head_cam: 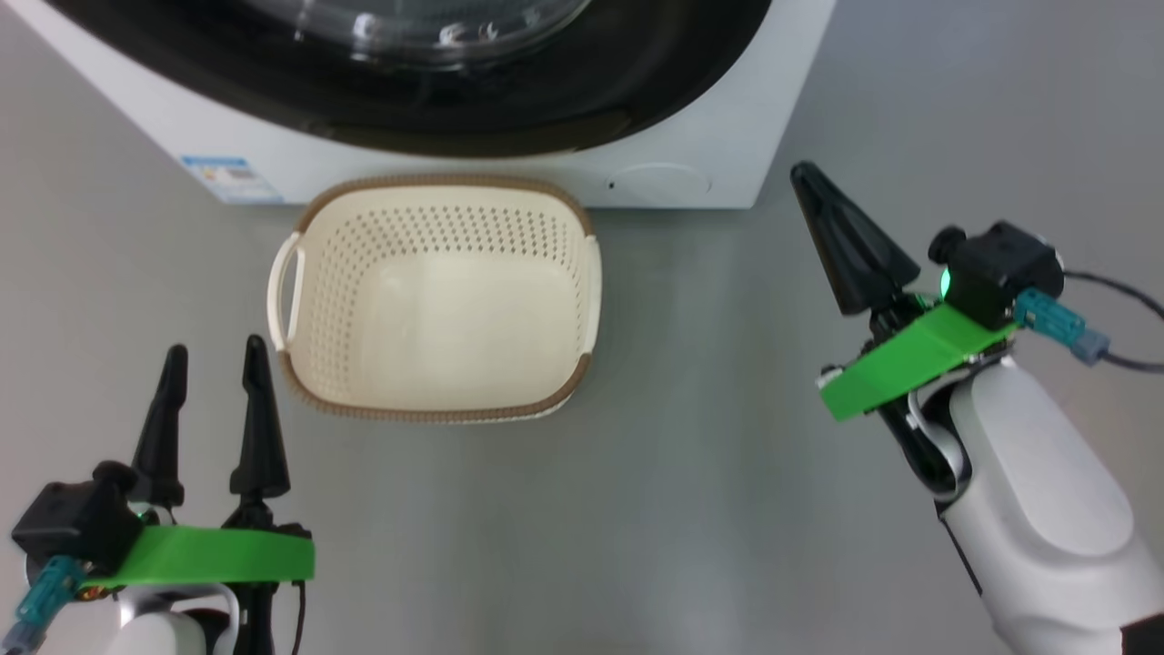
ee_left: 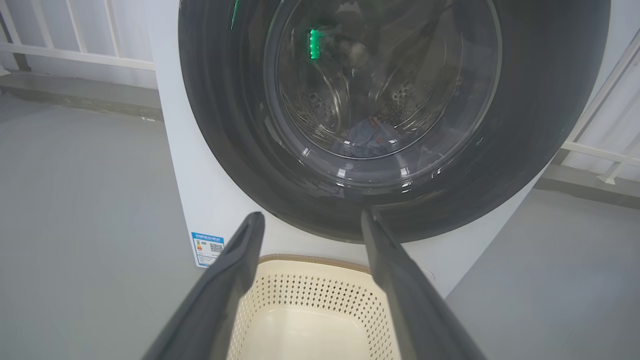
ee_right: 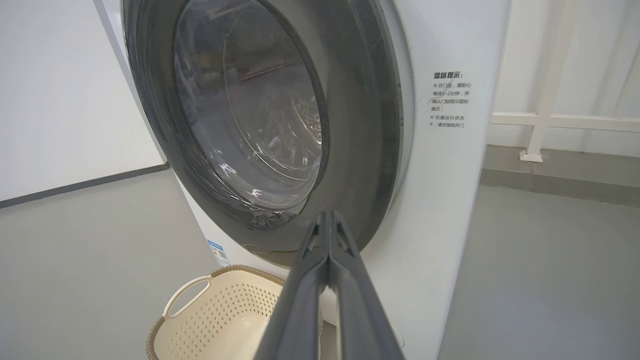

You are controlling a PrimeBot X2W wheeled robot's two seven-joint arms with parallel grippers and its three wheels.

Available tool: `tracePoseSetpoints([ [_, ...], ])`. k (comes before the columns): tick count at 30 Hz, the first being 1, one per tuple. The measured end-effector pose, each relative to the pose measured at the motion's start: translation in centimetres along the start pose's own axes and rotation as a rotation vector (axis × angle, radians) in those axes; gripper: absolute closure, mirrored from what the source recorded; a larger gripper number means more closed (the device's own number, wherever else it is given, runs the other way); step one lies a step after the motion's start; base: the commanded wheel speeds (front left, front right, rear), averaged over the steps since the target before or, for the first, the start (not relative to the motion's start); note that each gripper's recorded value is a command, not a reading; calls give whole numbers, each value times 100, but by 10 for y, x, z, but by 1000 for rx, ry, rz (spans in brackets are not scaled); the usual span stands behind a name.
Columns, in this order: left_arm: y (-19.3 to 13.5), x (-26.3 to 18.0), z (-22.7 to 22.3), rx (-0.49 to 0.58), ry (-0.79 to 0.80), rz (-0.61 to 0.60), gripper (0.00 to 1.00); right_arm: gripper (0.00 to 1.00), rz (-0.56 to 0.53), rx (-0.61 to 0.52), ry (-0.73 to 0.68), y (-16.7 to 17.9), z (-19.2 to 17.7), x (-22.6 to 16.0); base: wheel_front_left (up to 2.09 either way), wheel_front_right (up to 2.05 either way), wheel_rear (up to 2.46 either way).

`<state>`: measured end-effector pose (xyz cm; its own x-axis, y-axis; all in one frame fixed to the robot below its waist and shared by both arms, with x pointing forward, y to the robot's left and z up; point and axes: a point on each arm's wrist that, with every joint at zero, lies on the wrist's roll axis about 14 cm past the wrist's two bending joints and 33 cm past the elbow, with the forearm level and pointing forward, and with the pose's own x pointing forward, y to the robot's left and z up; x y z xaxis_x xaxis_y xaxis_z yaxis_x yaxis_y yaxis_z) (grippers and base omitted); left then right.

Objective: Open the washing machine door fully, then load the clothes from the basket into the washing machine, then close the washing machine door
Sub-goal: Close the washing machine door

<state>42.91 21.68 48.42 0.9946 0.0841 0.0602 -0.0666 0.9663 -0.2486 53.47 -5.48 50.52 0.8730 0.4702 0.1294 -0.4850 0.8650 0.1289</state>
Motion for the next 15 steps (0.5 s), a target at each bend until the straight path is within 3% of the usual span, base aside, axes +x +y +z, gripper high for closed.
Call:
tracePoseSetpoints([
  [6, -5, -8, 8, -12, -17, -10, 0, 100, -81, 7, -3, -13, 10, -32, 0, 0, 0],
  [7, -4, -10, 9, -12, -18, -8, 0, 86, -95, 15, -7, -15, 12, -37, 0, 0, 0],
  [8, -4, -12, 10, -8, -20, -7, 0, 56, -105, 20, -10, -14, 14, -42, 0, 0, 0],
  [9, -3, -14, 11, -6, -20, -6, 0, 1, -115, 28, -13, -14, 15, -47, 0, 0, 0],
  [15, -1, -27, 15, 14, -21, -1, 0, 0, -186, 45, -16, -16, 19, -78, 0, 0, 0],
])
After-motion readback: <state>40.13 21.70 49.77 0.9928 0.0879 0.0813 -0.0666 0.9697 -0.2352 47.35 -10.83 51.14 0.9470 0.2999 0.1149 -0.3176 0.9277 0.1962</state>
